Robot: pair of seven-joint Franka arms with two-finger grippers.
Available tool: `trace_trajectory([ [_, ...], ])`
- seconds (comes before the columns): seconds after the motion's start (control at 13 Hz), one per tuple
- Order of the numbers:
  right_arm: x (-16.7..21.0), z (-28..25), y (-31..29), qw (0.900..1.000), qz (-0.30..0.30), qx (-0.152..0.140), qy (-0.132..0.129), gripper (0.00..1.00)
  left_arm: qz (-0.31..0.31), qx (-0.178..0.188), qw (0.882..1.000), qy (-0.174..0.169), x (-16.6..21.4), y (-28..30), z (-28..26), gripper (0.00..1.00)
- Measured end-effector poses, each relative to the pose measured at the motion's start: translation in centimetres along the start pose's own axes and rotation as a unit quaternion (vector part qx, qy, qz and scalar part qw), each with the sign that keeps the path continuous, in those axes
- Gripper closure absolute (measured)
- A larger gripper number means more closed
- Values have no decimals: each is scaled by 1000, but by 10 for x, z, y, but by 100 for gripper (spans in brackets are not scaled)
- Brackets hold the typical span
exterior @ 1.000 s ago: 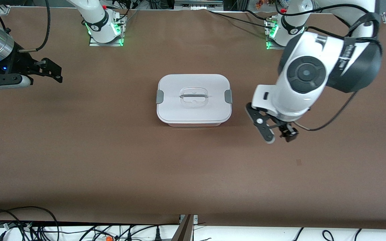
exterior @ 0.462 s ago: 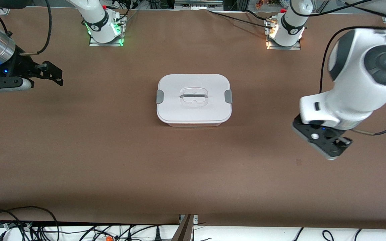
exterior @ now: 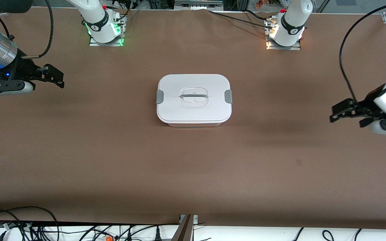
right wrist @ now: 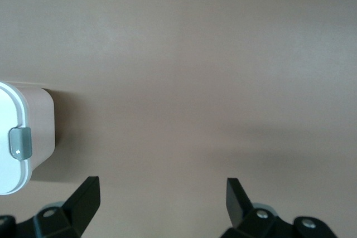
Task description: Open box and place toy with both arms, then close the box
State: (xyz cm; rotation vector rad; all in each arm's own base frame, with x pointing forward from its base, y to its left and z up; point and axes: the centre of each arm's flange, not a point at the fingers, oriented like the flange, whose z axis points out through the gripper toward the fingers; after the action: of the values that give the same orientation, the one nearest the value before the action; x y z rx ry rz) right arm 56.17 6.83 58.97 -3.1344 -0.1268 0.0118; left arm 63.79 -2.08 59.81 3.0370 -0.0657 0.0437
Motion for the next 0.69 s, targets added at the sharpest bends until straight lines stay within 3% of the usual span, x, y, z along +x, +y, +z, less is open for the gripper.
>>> trace_trajectory([
  [0.23, 0, 0, 1, 1000, 1, 0, 0, 0, -14, 1, 998, -53, -41, -9, 0, 0],
  [0.69, 0, 0, 2, 1000, 2, 0, 0, 0, -10, 32, 997, -76, -53, -9, 5, 0],
])
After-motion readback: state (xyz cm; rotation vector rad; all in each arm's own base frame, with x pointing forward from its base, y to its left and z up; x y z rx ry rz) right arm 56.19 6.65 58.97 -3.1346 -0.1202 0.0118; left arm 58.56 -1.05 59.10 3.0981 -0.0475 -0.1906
